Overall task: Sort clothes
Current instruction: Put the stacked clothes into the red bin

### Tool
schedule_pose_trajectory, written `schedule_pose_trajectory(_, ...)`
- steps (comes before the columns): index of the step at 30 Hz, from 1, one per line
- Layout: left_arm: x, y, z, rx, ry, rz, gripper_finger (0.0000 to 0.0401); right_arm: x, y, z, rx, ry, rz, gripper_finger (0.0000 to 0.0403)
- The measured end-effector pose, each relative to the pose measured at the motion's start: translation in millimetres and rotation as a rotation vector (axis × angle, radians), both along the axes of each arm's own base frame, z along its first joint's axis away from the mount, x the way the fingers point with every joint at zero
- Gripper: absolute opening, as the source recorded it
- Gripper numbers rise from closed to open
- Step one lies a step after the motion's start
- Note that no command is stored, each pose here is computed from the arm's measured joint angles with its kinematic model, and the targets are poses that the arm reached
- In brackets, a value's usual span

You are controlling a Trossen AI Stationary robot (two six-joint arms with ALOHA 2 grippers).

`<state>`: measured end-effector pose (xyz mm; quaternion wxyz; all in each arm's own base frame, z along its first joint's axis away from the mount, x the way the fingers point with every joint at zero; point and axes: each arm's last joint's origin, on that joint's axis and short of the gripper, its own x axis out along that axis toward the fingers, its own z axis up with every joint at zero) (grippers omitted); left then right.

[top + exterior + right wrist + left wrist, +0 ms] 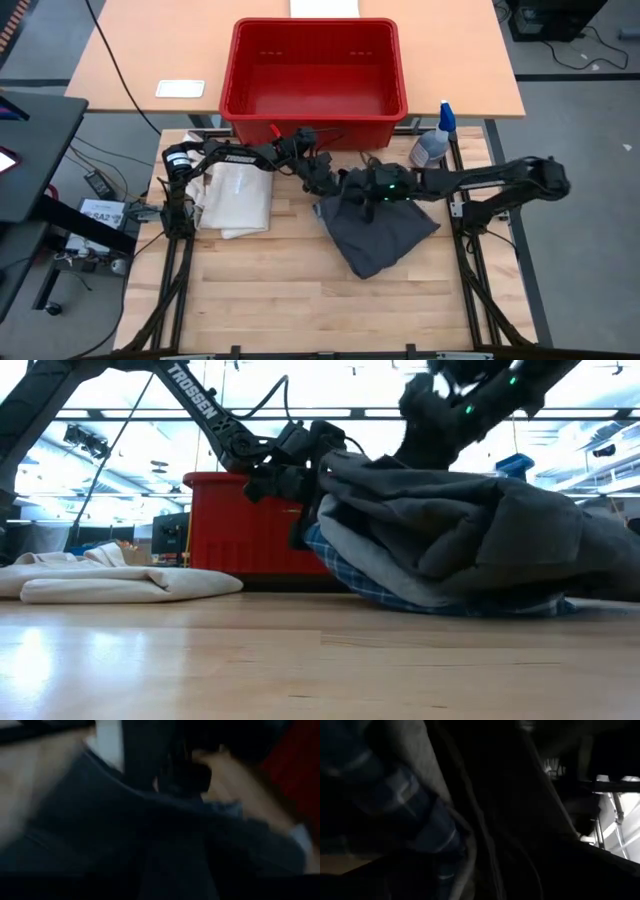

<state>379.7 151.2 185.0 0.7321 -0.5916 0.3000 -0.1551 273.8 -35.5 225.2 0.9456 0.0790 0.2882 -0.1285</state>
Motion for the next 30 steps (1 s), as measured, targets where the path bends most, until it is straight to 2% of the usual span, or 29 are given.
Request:
schedule_pose_trajectory(2, 0, 1, 0, 0.005, 0.003, 0.010, 0.0396, -7, 3, 12, 0.008, -0.032, 0.006, 0.0210)
schedule_pose_trajectory(5, 0, 1, -1, 0.003, 0.007, 0.013, 0.0396, -14, 8, 24, 0.076, -0.089, 0.020, 0.0210)
schedule_pose_trajectory(9, 0, 1, -1, -0.004, 0.017, 0.017, 0.0396, -15, 21, 27, 0.120, -0.106, 0.057, 0.0210)
schedule_pose_trajectory(14, 0, 1, -2, -0.007, 0.023, 0.020, 0.0396, 1, 34, 10, 0.146, -0.075, 0.100, 0.0210)
schedule_pose_trajectory(17, 0, 1, -2, -0.010, 0.024, 0.020, 0.0396, 14, 34, -7, 0.117, -0.054, 0.067, 0.0210)
schedule_pose_trajectory(22, 1, -3, -4, -0.015, 0.030, 0.008, 0.0396, 38, 18, -30, 0.052, -0.112, -0.015, 0.0210)
schedule_pose_trajectory(26, 1, -7, -4, -0.029, 0.028, -0.018, 0.0396, 52, 11, -43, 0.089, -0.182, 0.020, 0.0210)
schedule_pose_trajectory(30, 2, -8, -5, -0.039, 0.028, -0.035, 0.0396, 55, 11, -48, 0.098, -0.187, 0.034, 0.0210)
